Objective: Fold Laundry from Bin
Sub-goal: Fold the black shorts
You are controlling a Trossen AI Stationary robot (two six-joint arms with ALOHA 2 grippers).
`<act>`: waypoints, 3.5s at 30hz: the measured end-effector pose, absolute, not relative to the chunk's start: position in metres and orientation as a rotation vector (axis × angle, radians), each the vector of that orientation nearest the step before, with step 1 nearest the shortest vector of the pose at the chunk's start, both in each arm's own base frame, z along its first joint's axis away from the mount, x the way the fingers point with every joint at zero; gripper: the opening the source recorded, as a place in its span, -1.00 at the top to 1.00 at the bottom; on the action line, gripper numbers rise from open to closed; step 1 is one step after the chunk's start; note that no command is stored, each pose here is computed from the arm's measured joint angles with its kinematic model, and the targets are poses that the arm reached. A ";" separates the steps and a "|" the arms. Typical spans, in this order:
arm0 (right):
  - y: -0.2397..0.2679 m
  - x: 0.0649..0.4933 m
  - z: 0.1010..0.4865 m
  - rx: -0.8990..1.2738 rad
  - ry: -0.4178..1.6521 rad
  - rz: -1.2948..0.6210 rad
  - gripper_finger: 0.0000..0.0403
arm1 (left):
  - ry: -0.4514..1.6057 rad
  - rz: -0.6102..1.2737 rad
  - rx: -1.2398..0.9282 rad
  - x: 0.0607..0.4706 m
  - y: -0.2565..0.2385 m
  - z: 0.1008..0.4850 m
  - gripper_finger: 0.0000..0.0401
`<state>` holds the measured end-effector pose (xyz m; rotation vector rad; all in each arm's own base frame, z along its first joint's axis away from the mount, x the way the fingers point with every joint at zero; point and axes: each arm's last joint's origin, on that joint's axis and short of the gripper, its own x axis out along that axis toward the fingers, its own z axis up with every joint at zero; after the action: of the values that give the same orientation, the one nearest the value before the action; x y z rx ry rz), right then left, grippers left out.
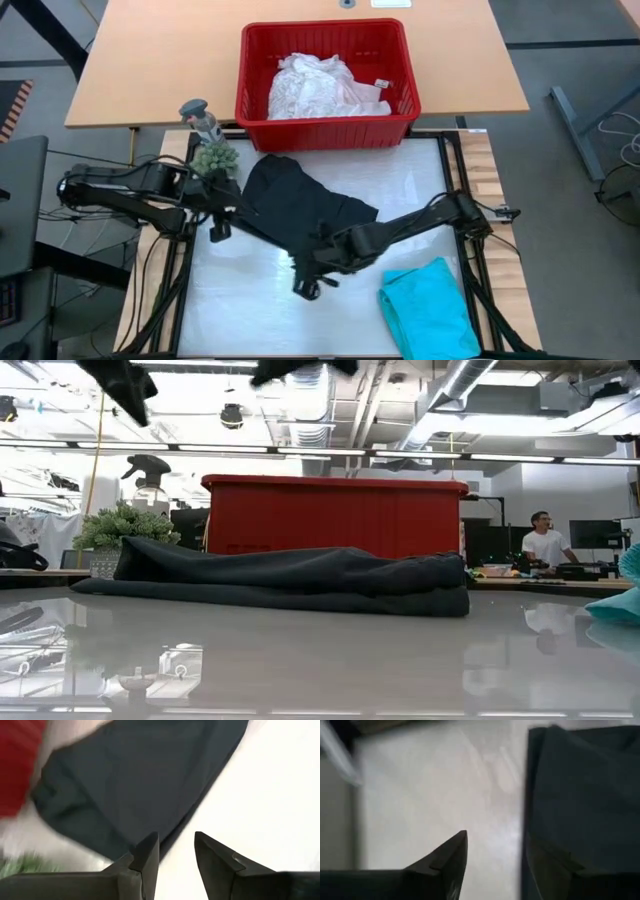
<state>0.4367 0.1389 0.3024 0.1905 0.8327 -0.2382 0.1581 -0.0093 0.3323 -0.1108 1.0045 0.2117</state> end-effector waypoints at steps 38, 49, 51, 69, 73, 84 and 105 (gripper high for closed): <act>0.051 0.190 0.298 0.538 0.036 -0.315 0.93 | 0.832 0.310 -0.379 0.167 -0.013 0.338 0.37; 0.091 0.280 0.212 0.642 0.353 -0.172 0.93 | 0.888 0.286 -0.418 0.183 -0.018 0.308 0.37; 0.094 0.286 0.197 0.664 0.422 -0.167 0.93 | 0.882 0.284 -0.432 0.184 -0.019 0.306 0.37; 0.080 0.265 0.160 0.710 0.957 -0.388 0.93 | 0.890 0.309 -0.396 0.186 -0.030 0.298 0.37; 0.073 0.245 0.174 0.685 1.011 -0.455 0.93 | 0.892 0.364 -0.265 0.193 -0.039 0.290 0.37; 0.061 0.221 0.207 0.690 0.901 -0.527 0.92 | 1.033 0.289 0.044 0.230 -0.085 0.242 0.16; 0.048 0.257 0.211 0.625 0.692 -0.401 0.91 | 0.775 0.345 0.000 0.172 -0.107 0.185 -0.06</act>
<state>0.2573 0.0481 0.2107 0.6254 0.6915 -0.4008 0.1723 -0.1071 0.1853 -0.0002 0.7749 0.3450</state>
